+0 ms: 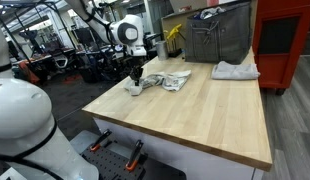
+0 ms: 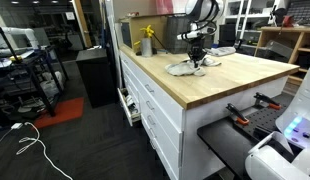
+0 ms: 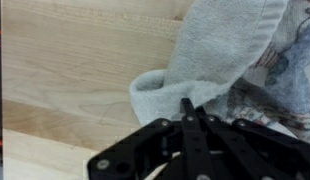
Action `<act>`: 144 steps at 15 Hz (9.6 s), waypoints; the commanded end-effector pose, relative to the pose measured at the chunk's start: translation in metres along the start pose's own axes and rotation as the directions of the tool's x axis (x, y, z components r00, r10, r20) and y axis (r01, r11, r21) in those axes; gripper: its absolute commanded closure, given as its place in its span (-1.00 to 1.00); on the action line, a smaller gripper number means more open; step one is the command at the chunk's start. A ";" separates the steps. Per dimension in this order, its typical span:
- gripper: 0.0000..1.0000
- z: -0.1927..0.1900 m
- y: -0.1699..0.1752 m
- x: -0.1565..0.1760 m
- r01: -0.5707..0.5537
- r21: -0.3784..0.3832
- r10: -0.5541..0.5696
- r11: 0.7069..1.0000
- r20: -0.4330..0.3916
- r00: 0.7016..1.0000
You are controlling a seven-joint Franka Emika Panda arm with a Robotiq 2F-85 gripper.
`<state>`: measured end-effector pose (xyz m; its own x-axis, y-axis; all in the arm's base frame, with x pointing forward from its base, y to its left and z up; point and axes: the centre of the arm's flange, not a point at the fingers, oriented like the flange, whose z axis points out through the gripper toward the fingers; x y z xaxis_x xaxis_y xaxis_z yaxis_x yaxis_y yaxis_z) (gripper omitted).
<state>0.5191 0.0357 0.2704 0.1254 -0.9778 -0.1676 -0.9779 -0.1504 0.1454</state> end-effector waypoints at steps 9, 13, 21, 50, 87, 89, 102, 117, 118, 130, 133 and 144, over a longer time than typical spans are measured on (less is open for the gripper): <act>0.99 -0.030 0.084 -0.075 0.455 -0.062 -0.434 0.888 0.208 0.877; 0.99 -0.041 0.091 -0.108 0.637 -0.043 -0.600 0.770 0.292 0.745; 0.99 -0.050 0.106 -0.136 0.844 -0.038 -0.762 0.535 0.410 0.502; -1.00 -0.053 0.006 -0.047 0.513 0.178 -0.541 0.840 0.186 0.820; 0.99 -0.026 -0.044 0.065 0.109 0.357 -0.046 0.928 -0.179 0.983; 0.99 -0.036 -0.060 0.047 0.162 0.339 -0.085 0.927 -0.233 0.969; -0.15 -0.073 -0.114 -0.036 0.412 0.270 -0.270 0.870 -0.439 0.857; -1.00 -0.038 -0.128 0.059 0.077 0.244 -0.020 0.967 -0.227 0.974; -1.00 -0.039 -0.131 0.061 0.070 0.246 -0.013 0.967 -0.226 0.974; -0.02 -0.009 -0.162 0.077 -0.012 0.209 0.060 0.978 -0.221 0.973; 0.42 -0.009 -0.159 0.082 -0.020 0.213 0.069 0.977 -0.222 0.973; 0.97 -0.030 -0.157 0.062 0.021 0.230 0.045 0.973 -0.277 0.960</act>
<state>0.6829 -0.0116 0.2491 0.1490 -0.9850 0.0874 -0.9849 -0.1558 -0.0761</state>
